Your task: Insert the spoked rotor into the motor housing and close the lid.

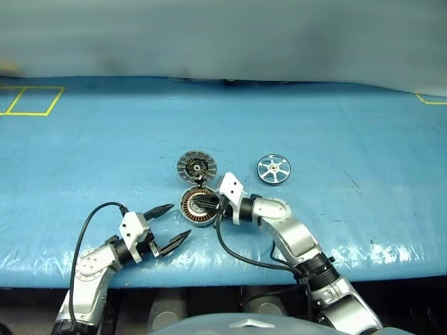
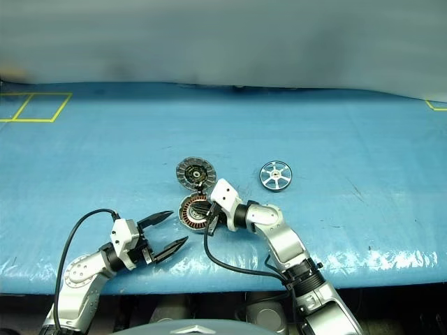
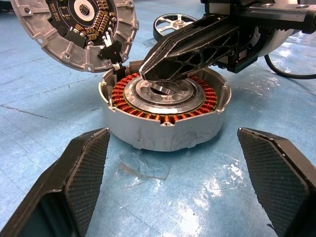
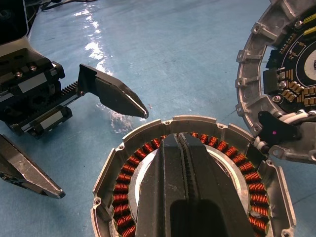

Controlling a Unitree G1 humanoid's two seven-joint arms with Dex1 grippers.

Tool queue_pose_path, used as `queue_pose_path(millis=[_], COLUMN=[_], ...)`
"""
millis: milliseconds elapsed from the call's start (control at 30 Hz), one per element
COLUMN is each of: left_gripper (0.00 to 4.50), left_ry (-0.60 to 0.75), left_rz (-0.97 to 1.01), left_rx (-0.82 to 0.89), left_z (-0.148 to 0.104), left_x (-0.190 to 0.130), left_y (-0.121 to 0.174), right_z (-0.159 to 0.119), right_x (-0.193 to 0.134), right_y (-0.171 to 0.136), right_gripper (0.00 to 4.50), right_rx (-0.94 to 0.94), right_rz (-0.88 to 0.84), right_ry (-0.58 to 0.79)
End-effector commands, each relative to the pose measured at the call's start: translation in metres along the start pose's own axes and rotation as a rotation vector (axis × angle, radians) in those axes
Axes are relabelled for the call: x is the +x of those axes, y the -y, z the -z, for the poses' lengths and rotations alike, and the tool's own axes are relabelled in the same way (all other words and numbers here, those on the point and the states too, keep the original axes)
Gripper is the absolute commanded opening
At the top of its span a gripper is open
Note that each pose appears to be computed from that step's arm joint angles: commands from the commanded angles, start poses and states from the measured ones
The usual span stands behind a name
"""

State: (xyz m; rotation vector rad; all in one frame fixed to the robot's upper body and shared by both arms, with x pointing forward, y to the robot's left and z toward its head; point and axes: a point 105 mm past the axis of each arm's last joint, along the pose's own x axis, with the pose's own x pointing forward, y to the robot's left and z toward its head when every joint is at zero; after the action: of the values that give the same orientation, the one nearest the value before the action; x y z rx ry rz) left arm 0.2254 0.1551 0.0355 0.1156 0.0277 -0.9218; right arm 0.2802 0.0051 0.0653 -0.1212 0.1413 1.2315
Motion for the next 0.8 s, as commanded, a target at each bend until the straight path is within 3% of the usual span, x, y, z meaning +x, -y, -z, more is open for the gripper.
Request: queue_pose_path(millis=[33, 200, 800], left_gripper=[4.39, 4.39, 4.39], left_ry=[0.018, 0.017, 0.014], left_rz=[-0.006, -0.006, -0.004], left_rx=[0.021, 0.023, 0.015], left_z=[-0.004, -0.004, -0.003], left_x=[0.0, 0.001, 0.001], left_y=[0.0, 0.0, 0.001], right_z=[-0.012, 0.004, 0.016], right_x=[0.002, 0.001, -0.008], right_y=[-0.002, 0.005, 0.01], right_gripper=[0.03, 0.03, 0.03], right_rx=[-0.053, -0.13, -0.277], right_rz=[-0.014, 0.023, 0.04], right_ry=[0.02, -0.082, -0.203])
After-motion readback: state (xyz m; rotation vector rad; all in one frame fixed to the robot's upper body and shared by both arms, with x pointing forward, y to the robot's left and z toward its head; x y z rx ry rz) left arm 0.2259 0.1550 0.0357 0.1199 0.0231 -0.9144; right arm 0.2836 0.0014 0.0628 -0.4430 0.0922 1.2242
